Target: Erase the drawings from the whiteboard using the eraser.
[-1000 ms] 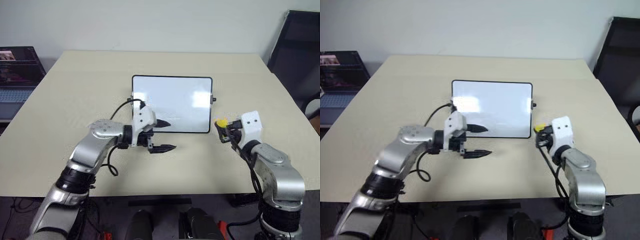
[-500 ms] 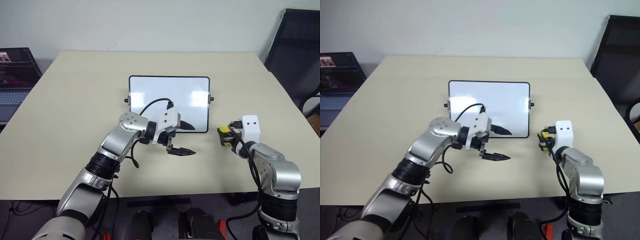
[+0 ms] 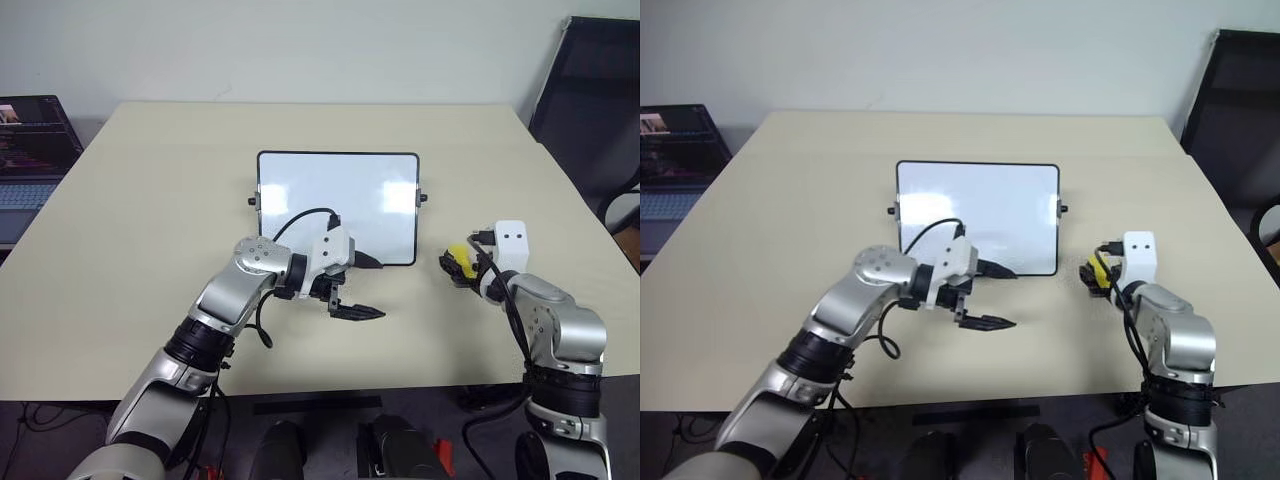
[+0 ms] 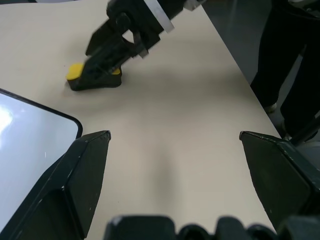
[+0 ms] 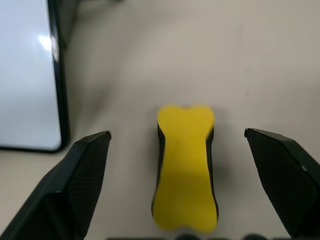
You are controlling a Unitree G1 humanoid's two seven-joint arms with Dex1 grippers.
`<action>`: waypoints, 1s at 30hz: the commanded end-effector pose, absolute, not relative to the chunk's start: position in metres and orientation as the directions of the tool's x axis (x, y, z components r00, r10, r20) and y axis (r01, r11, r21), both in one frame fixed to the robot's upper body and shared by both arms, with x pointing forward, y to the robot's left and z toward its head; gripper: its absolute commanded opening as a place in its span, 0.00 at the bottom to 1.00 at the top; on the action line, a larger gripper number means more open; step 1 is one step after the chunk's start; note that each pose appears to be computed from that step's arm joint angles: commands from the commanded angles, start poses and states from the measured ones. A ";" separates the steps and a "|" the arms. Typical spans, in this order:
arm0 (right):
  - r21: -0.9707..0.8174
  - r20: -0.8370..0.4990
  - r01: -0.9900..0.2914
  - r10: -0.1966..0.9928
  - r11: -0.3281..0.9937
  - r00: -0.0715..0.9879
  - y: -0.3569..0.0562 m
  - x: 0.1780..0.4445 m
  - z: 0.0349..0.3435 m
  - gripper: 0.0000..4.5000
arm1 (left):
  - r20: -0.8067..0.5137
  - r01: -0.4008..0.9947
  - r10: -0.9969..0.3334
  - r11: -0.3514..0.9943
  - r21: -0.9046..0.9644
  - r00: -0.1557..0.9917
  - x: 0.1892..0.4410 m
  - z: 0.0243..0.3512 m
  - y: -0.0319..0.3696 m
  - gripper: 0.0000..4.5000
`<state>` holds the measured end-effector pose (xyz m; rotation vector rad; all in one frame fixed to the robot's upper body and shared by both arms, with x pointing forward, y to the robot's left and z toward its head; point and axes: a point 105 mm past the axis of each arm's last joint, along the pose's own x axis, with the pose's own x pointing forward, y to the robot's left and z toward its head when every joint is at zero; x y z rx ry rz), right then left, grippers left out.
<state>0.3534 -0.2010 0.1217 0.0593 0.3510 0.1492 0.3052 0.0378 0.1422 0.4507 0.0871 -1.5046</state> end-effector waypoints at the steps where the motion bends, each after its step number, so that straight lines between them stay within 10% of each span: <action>1: 0.049 -0.145 -0.214 0.219 0.976 0.965 -0.190 0.349 0.171 0.99 | -0.263 0.951 -0.944 0.123 0.285 0.201 0.311 0.164 0.054 1.00; 7: 0.003 -0.077 -0.322 0.321 0.947 0.944 -0.161 0.317 0.171 0.99 | -0.114 0.842 -0.843 0.496 0.214 0.526 0.307 0.164 0.096 1.00; 13: -0.155 0.106 -0.083 0.101 0.984 0.989 -0.175 0.271 0.136 0.99 | 0.055 0.277 -0.304 0.919 0.281 0.951 0.300 0.156 0.183 1.00; 20: -0.028 0.153 -0.011 0.015 1.000 0.988 -0.190 0.252 0.121 0.99 | 0.084 0.062 -0.090 0.955 0.290 0.992 0.283 0.143 0.207 1.00; 30: -0.020 0.100 -0.073 0.075 0.997 0.992 -0.185 0.248 0.115 0.99 | 0.023 0.115 -0.125 0.962 0.247 0.992 0.278 0.127 0.194 1.00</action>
